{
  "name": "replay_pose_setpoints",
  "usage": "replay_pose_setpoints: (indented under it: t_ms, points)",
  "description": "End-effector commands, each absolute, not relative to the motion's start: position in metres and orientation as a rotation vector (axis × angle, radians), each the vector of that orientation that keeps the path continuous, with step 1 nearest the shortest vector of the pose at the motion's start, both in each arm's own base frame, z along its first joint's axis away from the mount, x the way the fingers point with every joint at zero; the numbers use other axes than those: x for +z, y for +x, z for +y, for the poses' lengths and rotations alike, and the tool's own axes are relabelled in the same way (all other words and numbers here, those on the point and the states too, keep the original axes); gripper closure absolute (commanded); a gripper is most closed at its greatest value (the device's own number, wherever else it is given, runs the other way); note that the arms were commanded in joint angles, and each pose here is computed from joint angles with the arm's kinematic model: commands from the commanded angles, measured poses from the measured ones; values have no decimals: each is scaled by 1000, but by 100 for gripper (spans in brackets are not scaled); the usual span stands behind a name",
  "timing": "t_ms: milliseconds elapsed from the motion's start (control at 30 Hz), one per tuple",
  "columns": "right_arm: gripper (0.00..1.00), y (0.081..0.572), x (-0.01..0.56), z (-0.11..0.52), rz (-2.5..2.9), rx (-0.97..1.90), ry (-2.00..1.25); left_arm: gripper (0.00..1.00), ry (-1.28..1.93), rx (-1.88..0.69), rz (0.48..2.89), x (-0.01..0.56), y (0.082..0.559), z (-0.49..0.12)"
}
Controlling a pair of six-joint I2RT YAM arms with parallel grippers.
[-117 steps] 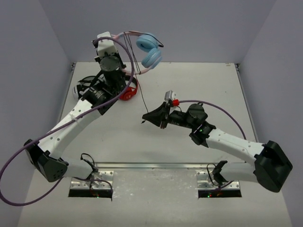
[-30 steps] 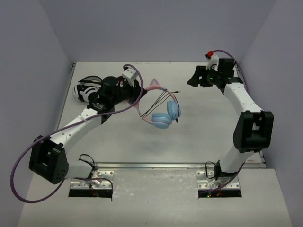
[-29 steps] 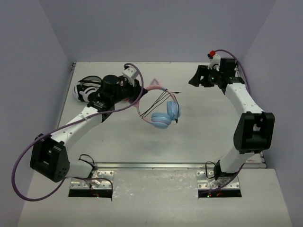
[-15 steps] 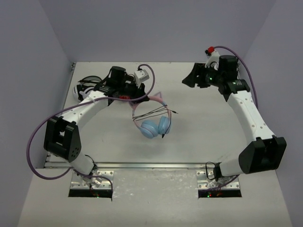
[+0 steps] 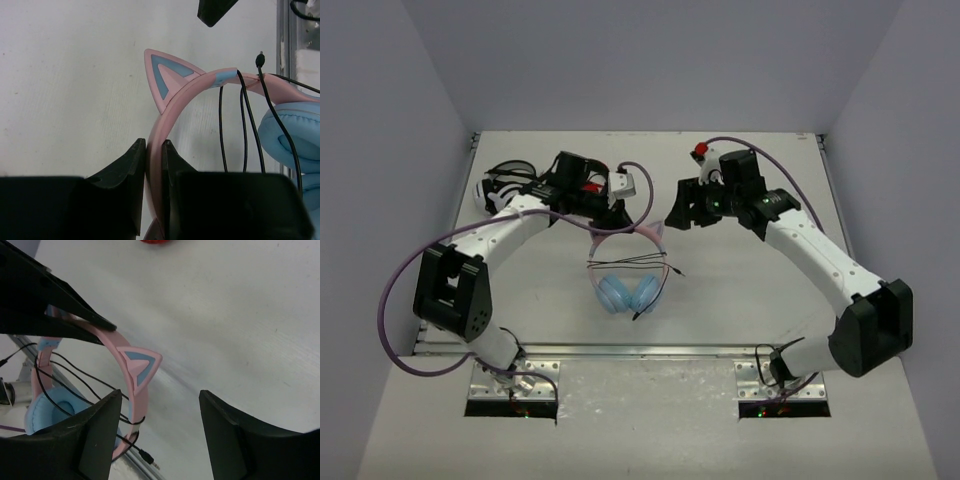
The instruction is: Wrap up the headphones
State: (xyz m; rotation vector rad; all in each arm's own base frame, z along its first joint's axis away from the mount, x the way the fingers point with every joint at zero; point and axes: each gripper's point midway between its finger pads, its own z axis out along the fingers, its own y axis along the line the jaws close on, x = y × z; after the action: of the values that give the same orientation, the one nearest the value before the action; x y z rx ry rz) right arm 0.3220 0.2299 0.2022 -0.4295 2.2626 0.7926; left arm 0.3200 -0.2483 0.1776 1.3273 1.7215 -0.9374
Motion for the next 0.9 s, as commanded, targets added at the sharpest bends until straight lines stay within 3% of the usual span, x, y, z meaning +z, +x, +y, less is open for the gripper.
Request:
replay_pose_setpoints:
  t_ms: [0, 167, 367, 500, 867]
  points:
    - [36, 316, 200, 224, 2231, 754, -393, 100, 1418, -952, 1625, 173, 314, -244]
    - [34, 288, 196, 194, 2187, 660, -368, 100, 1456, -997, 1680, 146, 330, -221]
    - [33, 255, 196, 192, 2130, 756, -381, 100, 1495, -920, 1793, 98, 352, -190]
    - [33, 245, 202, 197, 2097, 819, -407, 100, 1532, -1009, 1802, 65, 349, -175]
    - [33, 232, 209, 210, 2023, 947, -447, 100, 1505, -1056, 1830, 46, 371, -140]
